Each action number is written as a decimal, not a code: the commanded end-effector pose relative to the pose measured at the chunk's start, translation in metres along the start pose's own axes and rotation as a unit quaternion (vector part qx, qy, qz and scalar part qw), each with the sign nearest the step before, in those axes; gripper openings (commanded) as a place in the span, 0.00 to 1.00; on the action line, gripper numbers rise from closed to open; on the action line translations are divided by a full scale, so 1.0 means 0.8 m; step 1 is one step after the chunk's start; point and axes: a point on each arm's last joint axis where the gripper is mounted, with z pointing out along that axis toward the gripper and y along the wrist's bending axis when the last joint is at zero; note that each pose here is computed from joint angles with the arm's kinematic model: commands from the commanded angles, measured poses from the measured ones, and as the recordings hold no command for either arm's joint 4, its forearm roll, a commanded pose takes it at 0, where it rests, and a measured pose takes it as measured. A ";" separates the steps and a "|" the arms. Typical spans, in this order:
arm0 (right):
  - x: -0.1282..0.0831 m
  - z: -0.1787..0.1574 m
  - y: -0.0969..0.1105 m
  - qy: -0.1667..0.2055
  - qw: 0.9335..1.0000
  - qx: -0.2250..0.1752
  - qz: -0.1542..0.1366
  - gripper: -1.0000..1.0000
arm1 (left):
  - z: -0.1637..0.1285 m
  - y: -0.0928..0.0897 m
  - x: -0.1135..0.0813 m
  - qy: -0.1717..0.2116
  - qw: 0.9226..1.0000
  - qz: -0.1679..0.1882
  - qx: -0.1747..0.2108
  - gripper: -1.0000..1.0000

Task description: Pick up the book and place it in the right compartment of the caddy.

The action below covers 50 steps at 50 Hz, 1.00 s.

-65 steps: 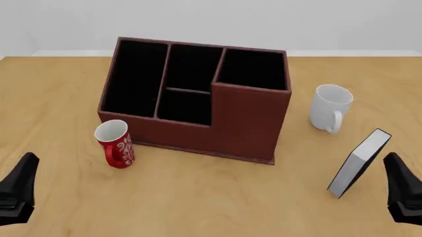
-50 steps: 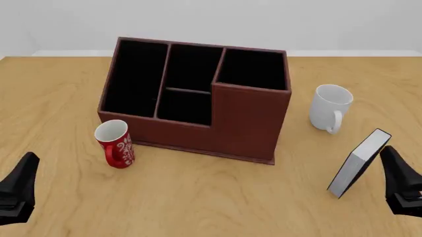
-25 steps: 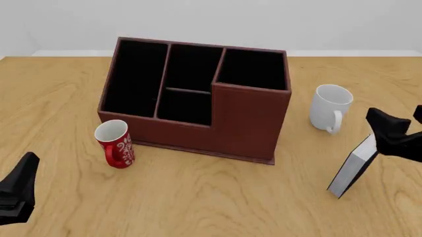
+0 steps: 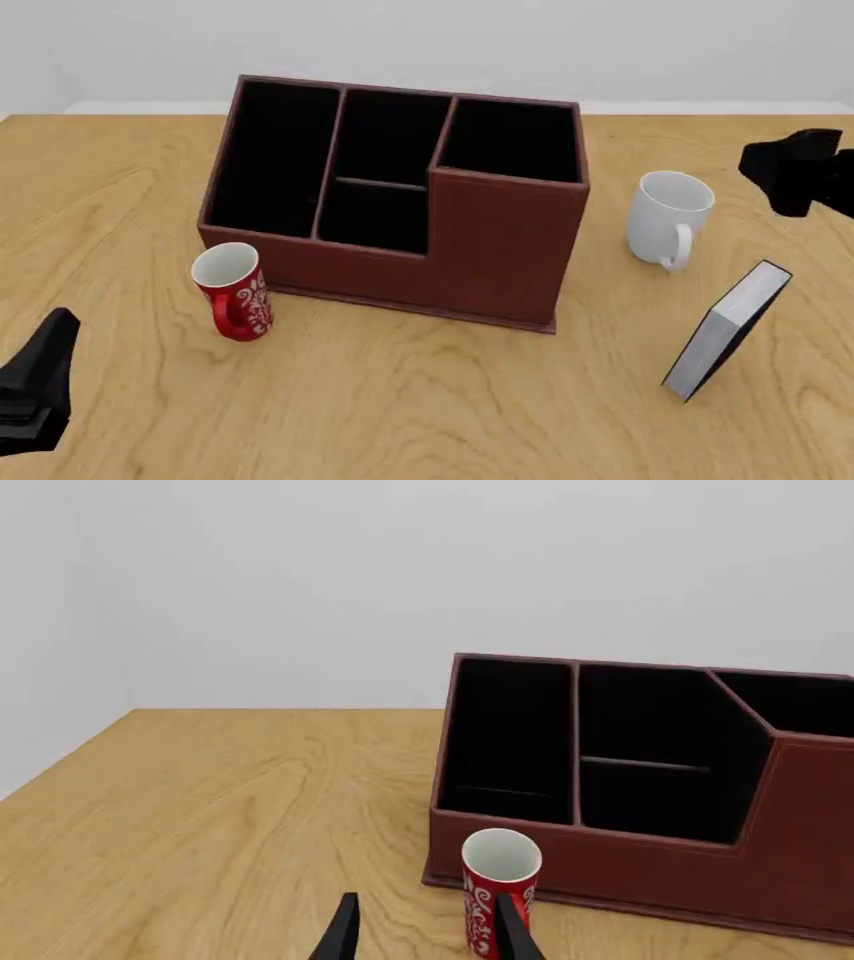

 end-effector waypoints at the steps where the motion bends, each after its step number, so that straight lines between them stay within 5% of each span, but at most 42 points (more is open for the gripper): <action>1: -0.051 -0.010 0.006 0.037 0.999 -0.001 0.012 1.00 | 0.000 0.000 0.000 0.000 1.000 0.000 0.000 1.00; 14: -0.057 -0.005 0.009 0.089 0.995 0.002 0.046 1.00 | 0.000 0.000 0.000 0.000 1.000 0.000 0.000 1.00; 20: -0.041 0.001 0.010 0.111 0.989 0.006 0.101 1.00 | 0.000 0.000 0.000 0.000 1.000 0.000 0.000 1.00; 30: -0.051 0.003 0.000 0.122 0.987 0.028 0.099 1.00 | 0.000 0.000 0.000 0.000 1.000 0.000 0.000 1.00; 31: -0.054 0.000 -0.004 0.116 0.985 0.037 0.120 1.00 | 0.000 0.000 0.000 0.000 1.000 0.000 0.000 1.00; 33: -0.058 0.001 -0.004 0.117 0.987 0.037 0.106 1.00 | 0.000 0.000 0.000 0.000 1.000 0.000 0.000 1.00; 50: -0.021 0.021 -0.024 0.140 0.977 0.075 0.145 1.00 | 0.000 0.000 0.000 0.000 1.000 0.000 0.000 1.00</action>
